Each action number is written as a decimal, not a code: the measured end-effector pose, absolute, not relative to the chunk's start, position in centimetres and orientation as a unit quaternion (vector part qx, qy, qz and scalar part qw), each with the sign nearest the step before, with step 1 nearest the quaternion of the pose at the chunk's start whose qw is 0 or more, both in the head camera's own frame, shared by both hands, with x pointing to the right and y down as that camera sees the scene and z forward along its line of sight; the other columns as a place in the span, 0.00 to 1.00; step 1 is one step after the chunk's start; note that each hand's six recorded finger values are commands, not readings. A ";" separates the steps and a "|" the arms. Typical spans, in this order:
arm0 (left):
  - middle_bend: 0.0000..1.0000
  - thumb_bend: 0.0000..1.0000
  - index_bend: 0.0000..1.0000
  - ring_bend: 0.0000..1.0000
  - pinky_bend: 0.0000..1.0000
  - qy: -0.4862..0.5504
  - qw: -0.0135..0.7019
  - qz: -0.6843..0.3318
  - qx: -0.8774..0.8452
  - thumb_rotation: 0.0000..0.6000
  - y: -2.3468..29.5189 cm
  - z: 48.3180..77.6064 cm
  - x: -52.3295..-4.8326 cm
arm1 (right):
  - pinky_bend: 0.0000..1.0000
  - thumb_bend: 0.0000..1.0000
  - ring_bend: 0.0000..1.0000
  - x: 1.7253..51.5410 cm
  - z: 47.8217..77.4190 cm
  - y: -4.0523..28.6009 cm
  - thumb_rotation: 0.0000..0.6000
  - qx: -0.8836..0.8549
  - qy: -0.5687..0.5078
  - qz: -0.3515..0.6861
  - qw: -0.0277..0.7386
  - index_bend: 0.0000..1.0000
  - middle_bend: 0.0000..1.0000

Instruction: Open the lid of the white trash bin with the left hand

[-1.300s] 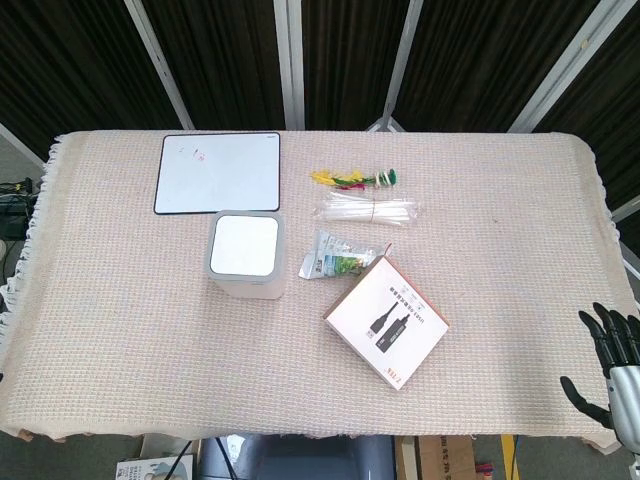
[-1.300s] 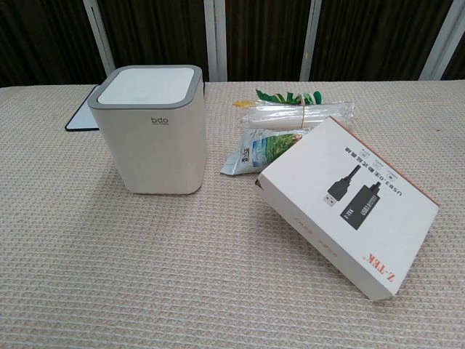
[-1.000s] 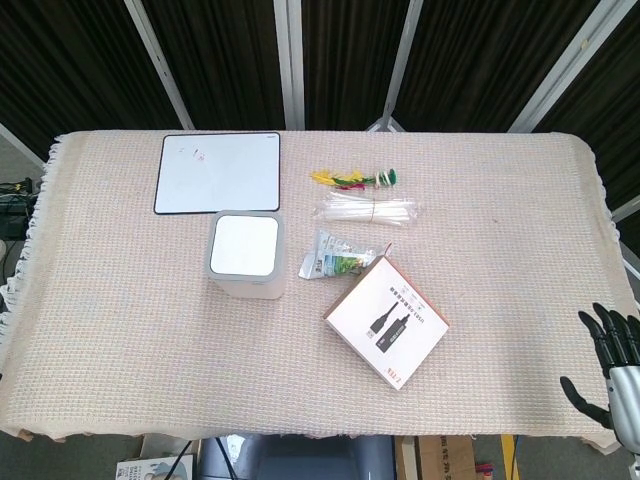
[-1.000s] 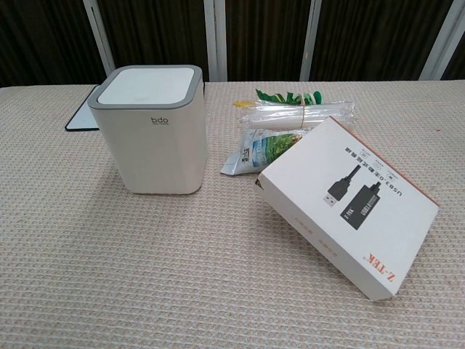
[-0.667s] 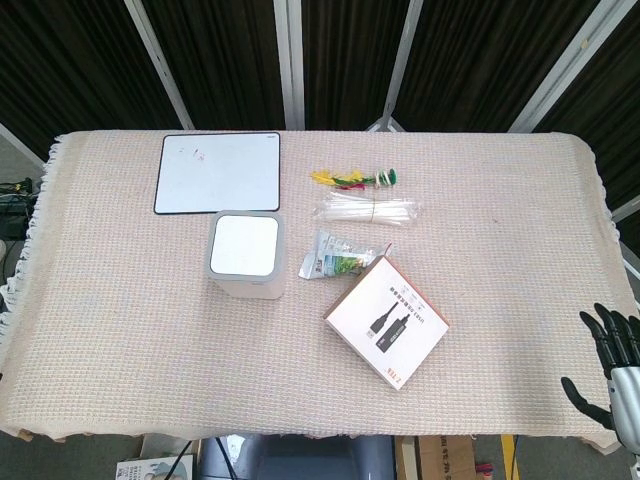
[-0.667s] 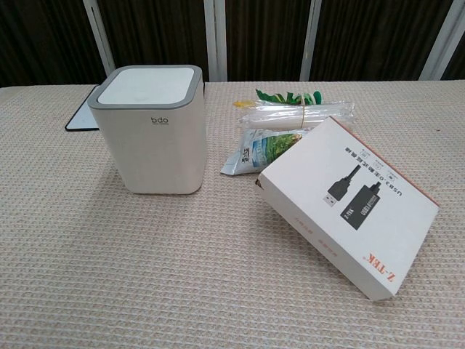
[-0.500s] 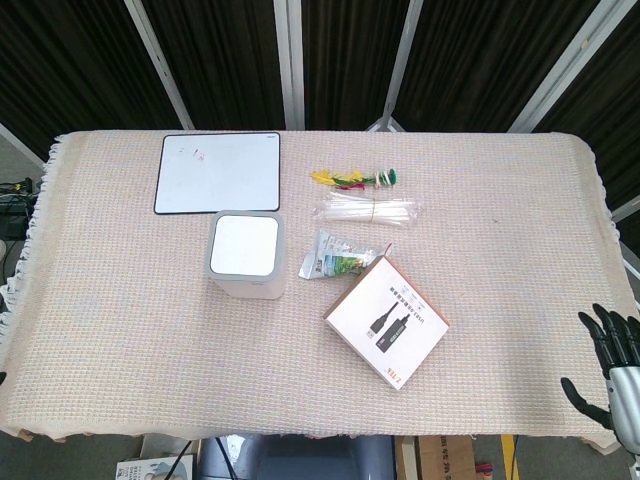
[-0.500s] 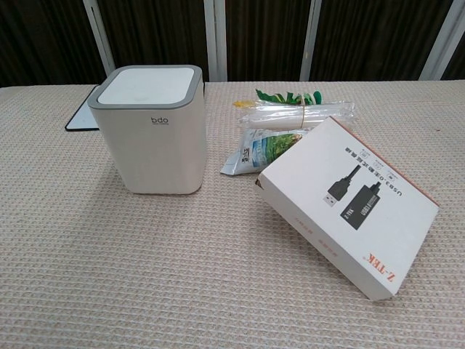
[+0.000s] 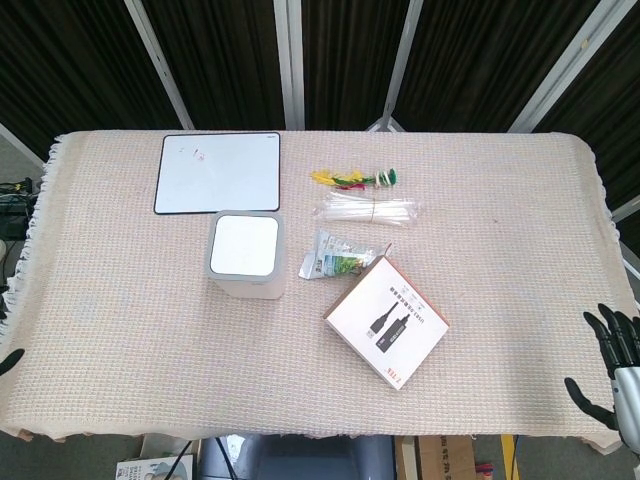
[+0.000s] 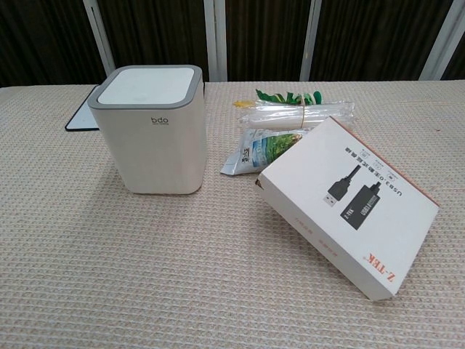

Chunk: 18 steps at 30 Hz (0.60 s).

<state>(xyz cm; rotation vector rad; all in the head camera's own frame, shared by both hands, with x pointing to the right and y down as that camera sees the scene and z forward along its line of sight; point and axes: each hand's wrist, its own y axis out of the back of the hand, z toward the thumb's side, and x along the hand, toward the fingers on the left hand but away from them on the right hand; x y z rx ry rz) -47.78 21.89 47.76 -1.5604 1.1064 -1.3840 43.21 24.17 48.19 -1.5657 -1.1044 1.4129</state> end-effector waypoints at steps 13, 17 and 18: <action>0.89 0.62 0.26 0.80 0.66 0.359 0.393 -0.486 -0.693 1.00 11.1 49.7 -38.7 | 0.01 0.27 0.02 42.5 49.2 24.5 1.00 -0.615 -0.413 0.560 0.372 0.12 0.06; 0.89 0.62 0.30 0.80 0.66 0.322 0.396 -0.485 -0.710 1.00 9.6 50.3 -35.7 | 0.01 0.27 0.02 42.3 49.5 24.5 1.00 -0.616 -0.408 0.562 0.372 0.12 0.06; 0.89 0.62 0.32 0.80 0.66 0.314 0.399 -0.485 -0.712 1.00 9.4 50.4 -35.1 | 0.01 0.27 0.02 42.2 49.6 24.5 1.00 -0.616 -0.406 0.563 0.372 0.12 0.06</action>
